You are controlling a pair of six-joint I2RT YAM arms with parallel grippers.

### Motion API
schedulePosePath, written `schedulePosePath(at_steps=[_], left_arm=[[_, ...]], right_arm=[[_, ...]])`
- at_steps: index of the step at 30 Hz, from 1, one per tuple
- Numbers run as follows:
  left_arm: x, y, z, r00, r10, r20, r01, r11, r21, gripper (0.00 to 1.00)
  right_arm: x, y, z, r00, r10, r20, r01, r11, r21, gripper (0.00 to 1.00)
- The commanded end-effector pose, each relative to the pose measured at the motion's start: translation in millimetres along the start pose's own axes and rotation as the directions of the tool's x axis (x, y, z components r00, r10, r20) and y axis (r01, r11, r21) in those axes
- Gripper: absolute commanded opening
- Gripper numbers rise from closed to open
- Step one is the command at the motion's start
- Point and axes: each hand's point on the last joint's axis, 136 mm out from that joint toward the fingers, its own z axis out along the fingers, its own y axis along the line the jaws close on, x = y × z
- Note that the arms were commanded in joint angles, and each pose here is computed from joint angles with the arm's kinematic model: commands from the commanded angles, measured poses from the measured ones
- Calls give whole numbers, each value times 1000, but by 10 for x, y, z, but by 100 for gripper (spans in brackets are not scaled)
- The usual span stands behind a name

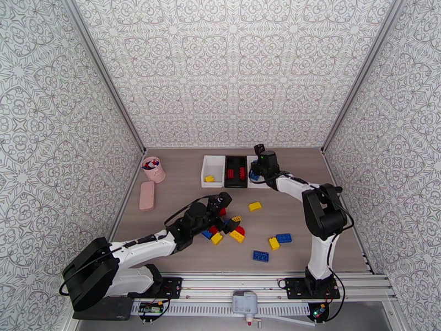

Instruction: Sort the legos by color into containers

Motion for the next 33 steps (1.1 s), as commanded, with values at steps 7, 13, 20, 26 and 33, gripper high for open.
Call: schedulePosePath(at_steps=[7,13,20,26,33], left_arm=[[-133,83,-23,1000,2,30,-1,999,-36,100],[-157,90,-114,1000,14,28,-13,999,-34,100],[-132,156,-270,1000,12,15,-11,997,-72,100],[-59,247,-356,1000,3,-31,-7,993,-121,100],[208,682,-407,969,-157,-192,82,934,-347,100]], right_arm=[[-141,-62,43,999,24,35,-24,1000,6,29],[-303,7,-249,996,-33,81,36,999,-39,51],[-424,115,-712,983,-119,138,135,985,-110,78],[-444,286,-1154,968,-159,192,200,957,-211,93],[-268,545,-1706,932,-284,224,350,863,-364,96]])
